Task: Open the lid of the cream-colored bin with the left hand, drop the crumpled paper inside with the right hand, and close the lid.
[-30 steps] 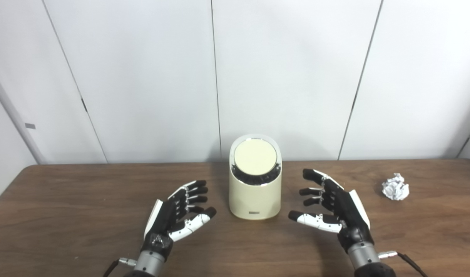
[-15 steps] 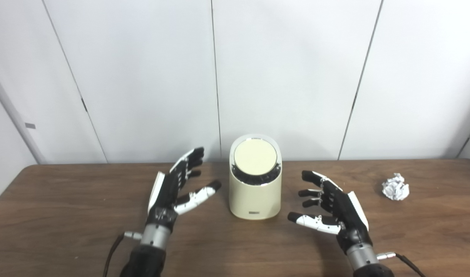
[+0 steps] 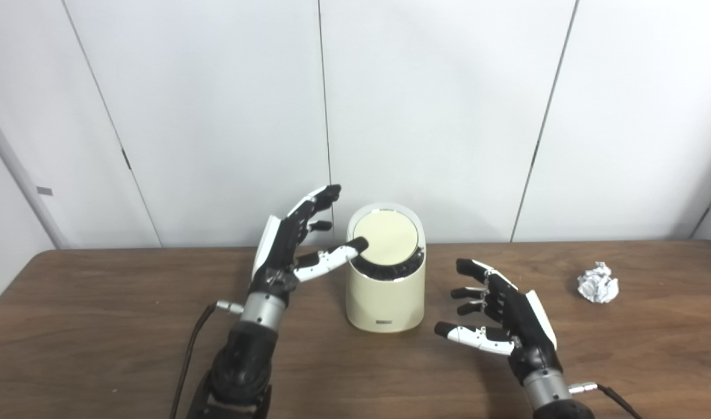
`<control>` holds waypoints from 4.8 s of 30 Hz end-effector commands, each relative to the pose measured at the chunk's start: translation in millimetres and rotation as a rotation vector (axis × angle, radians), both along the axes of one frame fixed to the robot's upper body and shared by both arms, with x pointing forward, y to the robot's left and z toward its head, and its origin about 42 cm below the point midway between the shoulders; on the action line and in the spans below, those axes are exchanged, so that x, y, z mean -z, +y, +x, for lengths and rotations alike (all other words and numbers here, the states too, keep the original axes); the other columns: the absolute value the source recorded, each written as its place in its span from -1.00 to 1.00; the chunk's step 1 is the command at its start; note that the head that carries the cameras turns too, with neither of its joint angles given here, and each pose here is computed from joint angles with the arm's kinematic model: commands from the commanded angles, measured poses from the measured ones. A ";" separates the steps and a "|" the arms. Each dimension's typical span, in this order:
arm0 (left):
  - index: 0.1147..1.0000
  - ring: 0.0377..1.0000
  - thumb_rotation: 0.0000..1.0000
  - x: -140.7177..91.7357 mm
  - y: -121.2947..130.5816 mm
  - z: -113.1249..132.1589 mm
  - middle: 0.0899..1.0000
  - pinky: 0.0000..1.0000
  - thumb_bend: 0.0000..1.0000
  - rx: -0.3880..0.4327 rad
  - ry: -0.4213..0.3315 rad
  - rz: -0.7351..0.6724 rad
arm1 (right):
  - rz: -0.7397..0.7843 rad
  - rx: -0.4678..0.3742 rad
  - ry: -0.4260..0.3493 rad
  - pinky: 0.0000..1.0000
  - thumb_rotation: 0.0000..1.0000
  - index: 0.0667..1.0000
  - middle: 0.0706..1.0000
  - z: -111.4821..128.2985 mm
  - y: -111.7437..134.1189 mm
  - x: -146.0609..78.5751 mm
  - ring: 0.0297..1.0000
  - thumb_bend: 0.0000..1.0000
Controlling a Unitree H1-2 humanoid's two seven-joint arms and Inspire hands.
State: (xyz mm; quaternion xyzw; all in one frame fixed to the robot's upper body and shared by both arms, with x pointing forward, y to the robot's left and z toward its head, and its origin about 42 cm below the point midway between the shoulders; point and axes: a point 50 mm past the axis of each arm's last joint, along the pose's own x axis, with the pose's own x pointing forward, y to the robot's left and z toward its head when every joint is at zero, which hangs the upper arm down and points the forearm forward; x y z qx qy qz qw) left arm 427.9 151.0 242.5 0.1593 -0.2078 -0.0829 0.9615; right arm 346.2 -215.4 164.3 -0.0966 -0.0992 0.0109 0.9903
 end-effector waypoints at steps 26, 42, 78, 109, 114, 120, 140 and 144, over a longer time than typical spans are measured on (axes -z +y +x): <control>0.85 0.90 -0.48 -47.8 -16.8 32.0 0.84 0.82 0.77 -0.013 -0.070 0.239 | 0.047 -0.030 -0.102 0.09 -0.75 0.54 0.65 6.3 12.0 -23.9 0.33 0.46; 0.81 0.76 -0.53 -45.2 -23.6 34.6 0.81 0.46 0.86 -0.044 -0.078 0.339 | 0.047 -0.026 -0.110 0.07 -0.73 0.53 0.62 6.1 17.9 -27.4 0.31 0.48; 0.90 0.86 -0.67 -37.5 -44.5 29.3 0.83 0.87 0.98 -0.261 -0.280 0.911 | 0.029 -0.032 -0.128 0.08 -0.71 0.51 0.59 0.6 19.3 -36.9 0.30 0.48; 0.70 0.56 -0.44 -46.0 -28.8 15.2 0.64 0.28 0.41 -0.203 -0.231 0.448 | 0.038 -0.028 -0.110 0.04 -0.61 0.53 0.62 -2.5 16.2 -35.3 0.30 0.46; 0.71 0.57 -0.51 -47.1 -21.9 13.0 0.60 0.34 0.38 -0.170 -0.194 0.231 | 0.029 -0.021 -0.115 0.03 -0.59 0.53 0.61 -2.6 14.5 -35.2 0.29 0.42; 0.70 0.59 -0.52 -43.7 -13.4 6.3 0.61 0.34 0.37 -0.142 -0.171 0.041 | 0.039 -0.001 -0.121 0.04 -0.57 0.52 0.60 -0.7 10.9 -34.8 0.28 0.44; 0.78 0.67 -0.25 18.0 31.9 -37.1 0.68 0.58 0.40 -0.170 0.029 -0.067 | 0.020 0.031 -0.119 0.12 -0.55 0.51 0.55 2.7 3.5 -32.4 0.28 0.40; 0.81 0.71 -0.25 29.5 37.2 -42.1 0.72 0.60 0.45 -0.155 0.058 -0.079 | 0.022 0.026 -0.118 0.12 -0.58 0.51 0.55 2.8 3.5 -31.6 0.28 0.41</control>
